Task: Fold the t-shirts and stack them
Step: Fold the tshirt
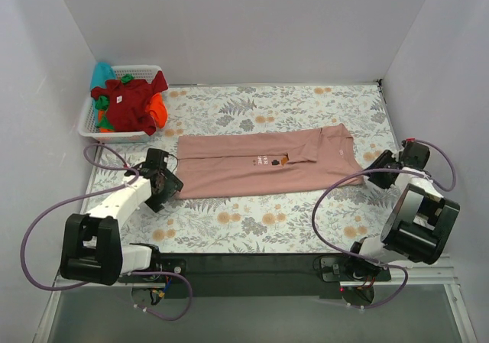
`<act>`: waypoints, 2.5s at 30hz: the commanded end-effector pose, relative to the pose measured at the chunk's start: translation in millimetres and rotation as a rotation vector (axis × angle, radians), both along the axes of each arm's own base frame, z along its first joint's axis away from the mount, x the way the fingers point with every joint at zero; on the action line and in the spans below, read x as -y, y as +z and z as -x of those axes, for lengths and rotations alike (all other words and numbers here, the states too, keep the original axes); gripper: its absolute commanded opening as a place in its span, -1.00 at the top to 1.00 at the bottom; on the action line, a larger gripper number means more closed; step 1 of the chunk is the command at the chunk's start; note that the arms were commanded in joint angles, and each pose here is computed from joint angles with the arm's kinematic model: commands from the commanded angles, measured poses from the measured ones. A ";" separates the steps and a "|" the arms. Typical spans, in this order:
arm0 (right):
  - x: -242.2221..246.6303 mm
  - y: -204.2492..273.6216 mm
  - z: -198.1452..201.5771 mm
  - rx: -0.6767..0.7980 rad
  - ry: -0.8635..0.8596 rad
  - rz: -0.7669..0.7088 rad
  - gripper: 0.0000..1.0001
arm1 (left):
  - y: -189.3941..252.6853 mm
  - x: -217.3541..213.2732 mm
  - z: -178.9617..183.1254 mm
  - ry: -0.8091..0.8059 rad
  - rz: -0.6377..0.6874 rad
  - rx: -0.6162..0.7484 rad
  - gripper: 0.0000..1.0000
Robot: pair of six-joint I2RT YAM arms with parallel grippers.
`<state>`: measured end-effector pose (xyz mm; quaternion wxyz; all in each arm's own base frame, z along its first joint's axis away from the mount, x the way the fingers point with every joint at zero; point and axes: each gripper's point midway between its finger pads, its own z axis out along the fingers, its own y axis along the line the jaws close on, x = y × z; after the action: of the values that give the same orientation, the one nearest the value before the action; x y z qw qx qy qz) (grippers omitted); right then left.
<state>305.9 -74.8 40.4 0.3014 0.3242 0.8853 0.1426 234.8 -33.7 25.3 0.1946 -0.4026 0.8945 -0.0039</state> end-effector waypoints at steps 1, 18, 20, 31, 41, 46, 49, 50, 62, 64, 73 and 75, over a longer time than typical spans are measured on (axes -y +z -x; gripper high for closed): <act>-13.2 36.5 -21.5 0.079 0.054 0.084 0.06 | 26.8 -11.3 -12.5 0.006 -0.057 0.064 -0.49; -175.6 34.7 -83.0 0.126 0.291 -0.089 0.03 | 37.8 -16.9 -56.8 -0.156 -0.197 0.219 -0.59; -180.4 26.5 -85.0 0.102 0.269 -0.095 0.03 | 35.5 -20.0 -58.5 -0.160 -0.218 0.211 -0.59; -182.8 15.5 -82.6 0.088 0.188 -0.096 0.19 | 35.0 -17.5 -61.0 -0.167 -0.210 0.210 -0.59; -183.0 14.7 -75.8 0.081 0.172 -0.104 0.97 | 35.9 -16.0 -61.3 -0.172 -0.205 0.216 -0.59; -186.7 25.5 -72.1 0.111 0.181 -0.099 0.97 | 35.8 -14.6 -61.2 -0.178 -0.203 0.215 -0.59; -176.5 31.0 -74.1 0.131 0.167 -0.041 0.82 | 36.6 -15.1 -61.0 -0.176 -0.205 0.218 -0.59; -175.1 33.2 -74.4 0.136 0.178 -0.025 0.62 | 36.9 -14.7 -60.7 -0.178 -0.205 0.219 -0.59; -182.7 24.0 -83.2 0.115 0.449 0.052 0.17 | 36.2 -14.5 -60.9 -0.179 -0.206 0.217 -0.59; -179.5 29.9 -85.5 0.165 0.583 0.151 0.17 | 35.5 -14.5 -61.1 -0.180 -0.207 0.215 -0.60; -168.3 39.9 -77.4 0.227 1.010 0.444 0.14 | 35.6 -13.0 -62.1 -0.184 -0.200 0.215 -0.59; -169.7 40.2 -76.9 0.230 1.062 0.472 0.13 | 34.4 -12.9 -60.8 -0.185 -0.199 0.210 -0.59</act>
<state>380.4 92.0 61.0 0.3306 -0.1556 0.9225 0.1248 291.4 -21.0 55.7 0.3143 -0.2981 0.9010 0.0247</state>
